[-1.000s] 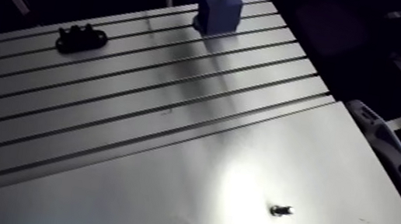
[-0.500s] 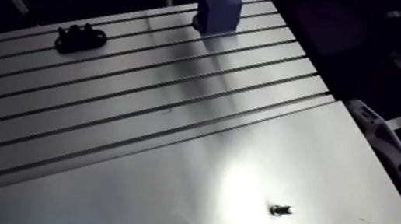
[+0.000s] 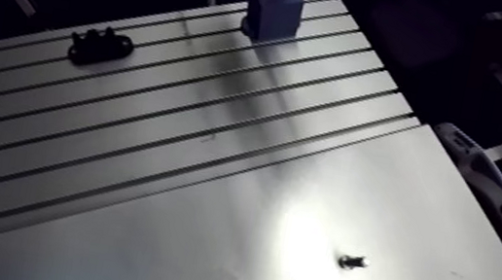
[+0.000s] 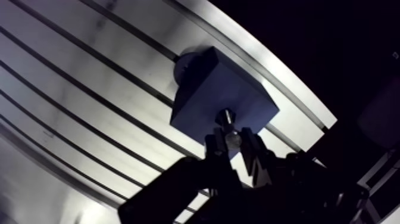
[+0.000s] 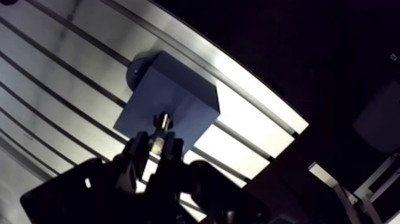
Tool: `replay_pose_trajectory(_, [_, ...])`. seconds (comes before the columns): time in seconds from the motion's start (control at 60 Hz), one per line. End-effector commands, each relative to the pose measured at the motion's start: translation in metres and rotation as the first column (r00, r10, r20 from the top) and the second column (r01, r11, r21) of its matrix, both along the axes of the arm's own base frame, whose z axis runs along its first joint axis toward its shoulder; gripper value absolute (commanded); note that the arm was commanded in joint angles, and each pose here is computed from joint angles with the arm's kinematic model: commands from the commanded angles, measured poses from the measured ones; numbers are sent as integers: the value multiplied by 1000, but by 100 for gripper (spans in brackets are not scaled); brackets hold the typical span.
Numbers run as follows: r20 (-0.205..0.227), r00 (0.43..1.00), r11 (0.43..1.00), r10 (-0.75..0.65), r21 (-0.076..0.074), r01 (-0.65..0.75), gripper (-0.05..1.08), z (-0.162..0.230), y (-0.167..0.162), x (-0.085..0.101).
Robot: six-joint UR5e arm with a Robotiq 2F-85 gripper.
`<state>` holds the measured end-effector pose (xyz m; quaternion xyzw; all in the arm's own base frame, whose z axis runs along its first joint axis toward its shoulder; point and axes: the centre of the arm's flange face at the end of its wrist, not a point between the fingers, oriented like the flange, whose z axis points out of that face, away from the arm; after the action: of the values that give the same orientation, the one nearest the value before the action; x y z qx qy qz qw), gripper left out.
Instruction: Pick up the M10 bolt and insert it into the hex recess until seated.
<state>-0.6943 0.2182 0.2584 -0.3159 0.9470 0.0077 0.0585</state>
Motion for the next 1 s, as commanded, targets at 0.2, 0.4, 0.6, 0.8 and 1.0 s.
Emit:
replay_pose_trajectory(0.2, [0,1000,1000,2,2,-2,102,-1,0,-1])
replay_pose_trajectory(0.4, [2,1000,1000,3,0,-3,102,-3,-1,-1])
replay_pose_trajectory(0.6, [3,1000,1000,2,0,-2,101,-4,-2,-1])
replay_pose_trajectory(0.8, [3,1000,1000,1,1,-1,46,-4,-2,-1])
replay_pose_trajectory(1.0, [3,1000,1000,-12,-9,13,0,-7,-2,0])
